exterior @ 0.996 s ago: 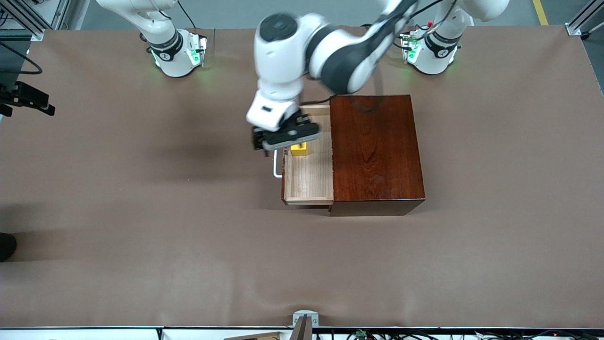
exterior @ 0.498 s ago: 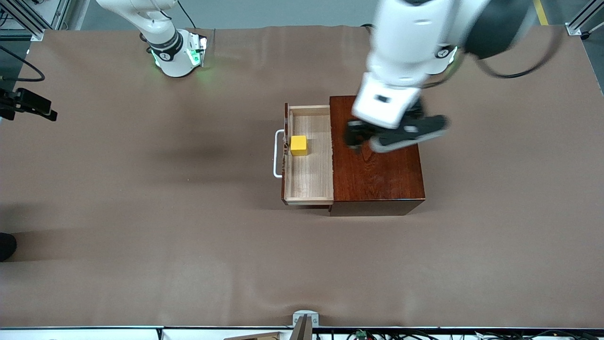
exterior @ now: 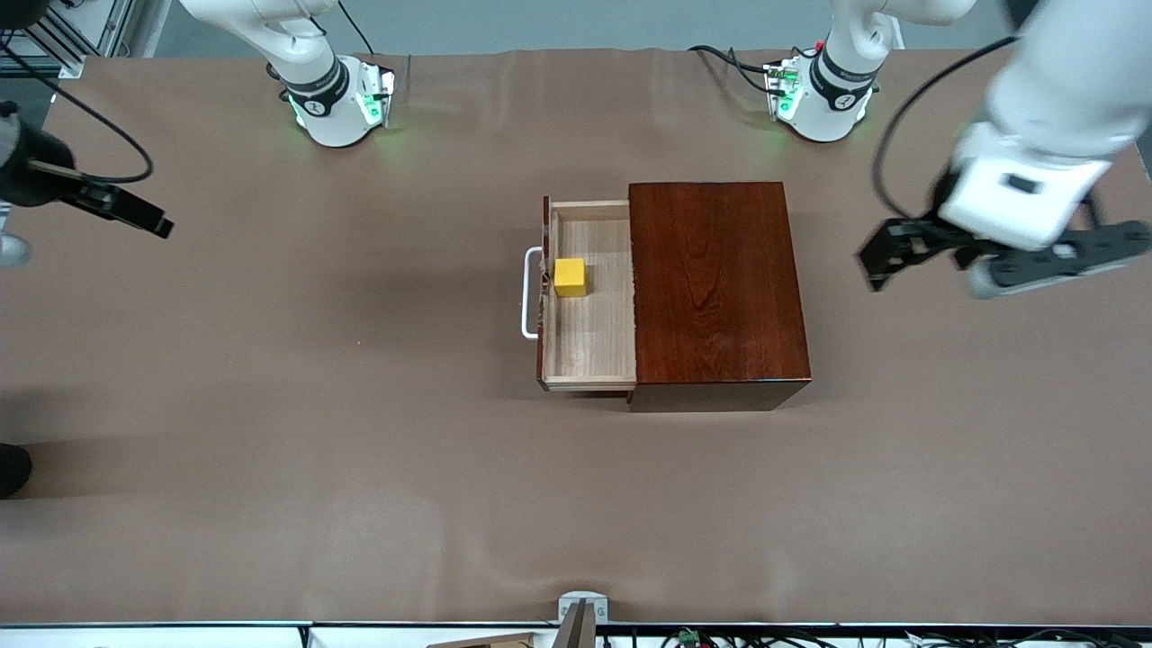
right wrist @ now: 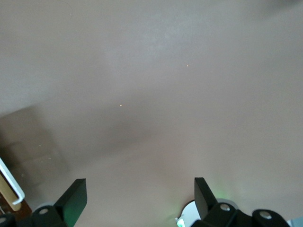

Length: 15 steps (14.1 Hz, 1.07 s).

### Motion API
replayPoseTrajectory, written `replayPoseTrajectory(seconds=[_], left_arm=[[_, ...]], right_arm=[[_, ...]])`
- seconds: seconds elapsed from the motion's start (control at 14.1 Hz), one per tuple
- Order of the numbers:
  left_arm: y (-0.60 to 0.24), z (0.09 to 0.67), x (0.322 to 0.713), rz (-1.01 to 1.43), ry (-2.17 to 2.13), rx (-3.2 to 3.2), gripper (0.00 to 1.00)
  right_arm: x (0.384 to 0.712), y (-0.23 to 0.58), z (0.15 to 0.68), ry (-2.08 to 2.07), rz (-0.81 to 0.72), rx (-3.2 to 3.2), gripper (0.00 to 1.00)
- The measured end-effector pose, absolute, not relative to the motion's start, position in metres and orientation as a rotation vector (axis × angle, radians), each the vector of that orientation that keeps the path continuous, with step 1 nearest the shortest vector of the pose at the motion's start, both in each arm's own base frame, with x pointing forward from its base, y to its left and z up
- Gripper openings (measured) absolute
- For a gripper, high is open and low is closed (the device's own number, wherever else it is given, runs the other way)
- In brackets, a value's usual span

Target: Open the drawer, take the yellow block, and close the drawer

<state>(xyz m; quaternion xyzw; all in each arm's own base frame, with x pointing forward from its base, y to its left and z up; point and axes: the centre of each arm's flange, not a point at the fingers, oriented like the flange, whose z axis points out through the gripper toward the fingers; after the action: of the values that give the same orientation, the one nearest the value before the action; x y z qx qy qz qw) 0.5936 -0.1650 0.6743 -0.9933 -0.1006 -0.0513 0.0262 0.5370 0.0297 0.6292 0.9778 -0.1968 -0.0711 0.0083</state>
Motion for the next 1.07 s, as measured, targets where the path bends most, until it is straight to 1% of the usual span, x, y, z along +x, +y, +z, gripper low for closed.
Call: replayPoseTrajectory(seconds=[0.28,0.71,0.92,1.07], left_arm=[[-0.099,0.680,0.595,-0.123,-0.173,-3.071,1.00],[-0.016,0.675,0.562,-0.021,-0.011,-3.080,1.00],[0.005,0.673,0.543,0.010,0.010,-3.089,1.00],[0.006,0.672,0.537,0.020,0.010,-3.091,1.00]], right_arm=[[0.539,0.053,0.621,-0.836,-0.268,3.013,1.00],[0.550,0.082,0.597,-1.276,-0.455,2.920,1.00],[0.544,0.142,0.586,-1.415,-0.487,2.799,1.00],[0.540,0.187,0.578,-1.490,-0.464,2.741,1.00]])
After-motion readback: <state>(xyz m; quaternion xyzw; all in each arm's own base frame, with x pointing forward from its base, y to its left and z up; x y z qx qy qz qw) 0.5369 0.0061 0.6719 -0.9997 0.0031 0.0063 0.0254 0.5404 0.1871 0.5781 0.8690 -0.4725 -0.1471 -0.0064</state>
